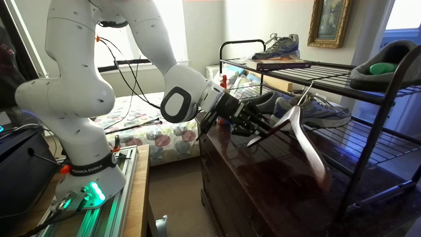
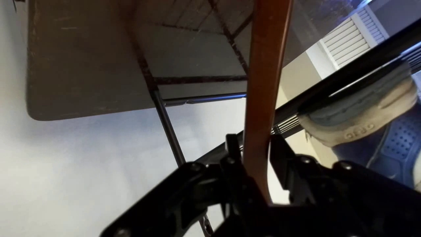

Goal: Hang the coat hanger on the shoe rack

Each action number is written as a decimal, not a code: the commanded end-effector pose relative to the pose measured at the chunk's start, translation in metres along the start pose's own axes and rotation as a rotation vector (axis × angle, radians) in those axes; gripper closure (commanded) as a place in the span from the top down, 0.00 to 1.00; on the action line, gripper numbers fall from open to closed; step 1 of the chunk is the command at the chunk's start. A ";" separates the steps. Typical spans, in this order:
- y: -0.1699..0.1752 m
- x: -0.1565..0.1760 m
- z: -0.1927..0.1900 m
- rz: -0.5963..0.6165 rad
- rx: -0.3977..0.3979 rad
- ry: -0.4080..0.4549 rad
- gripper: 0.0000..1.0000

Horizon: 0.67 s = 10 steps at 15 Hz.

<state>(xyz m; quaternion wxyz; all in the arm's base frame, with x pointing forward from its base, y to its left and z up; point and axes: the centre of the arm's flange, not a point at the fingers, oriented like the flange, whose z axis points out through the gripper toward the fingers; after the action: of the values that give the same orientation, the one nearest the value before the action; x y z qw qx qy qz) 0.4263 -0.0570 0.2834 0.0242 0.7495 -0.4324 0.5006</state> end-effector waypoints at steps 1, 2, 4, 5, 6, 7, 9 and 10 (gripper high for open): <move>0.008 -0.001 -0.019 0.025 0.014 -0.086 0.62; 0.008 0.001 -0.026 0.034 0.001 -0.115 0.69; 0.013 0.006 -0.036 0.009 -0.041 -0.188 0.83; 0.018 0.013 -0.045 -0.020 -0.074 -0.228 0.91; 0.023 0.019 -0.051 -0.048 -0.111 -0.269 0.97; 0.028 0.026 -0.055 -0.074 -0.136 -0.317 1.00; 0.038 0.037 -0.052 -0.140 -0.210 -0.374 1.00; 0.044 0.042 -0.051 -0.195 -0.198 -0.436 1.00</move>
<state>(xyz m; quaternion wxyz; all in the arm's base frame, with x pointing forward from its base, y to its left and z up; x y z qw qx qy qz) 0.4235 -0.0844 0.2775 0.0431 0.8369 -0.4334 0.3314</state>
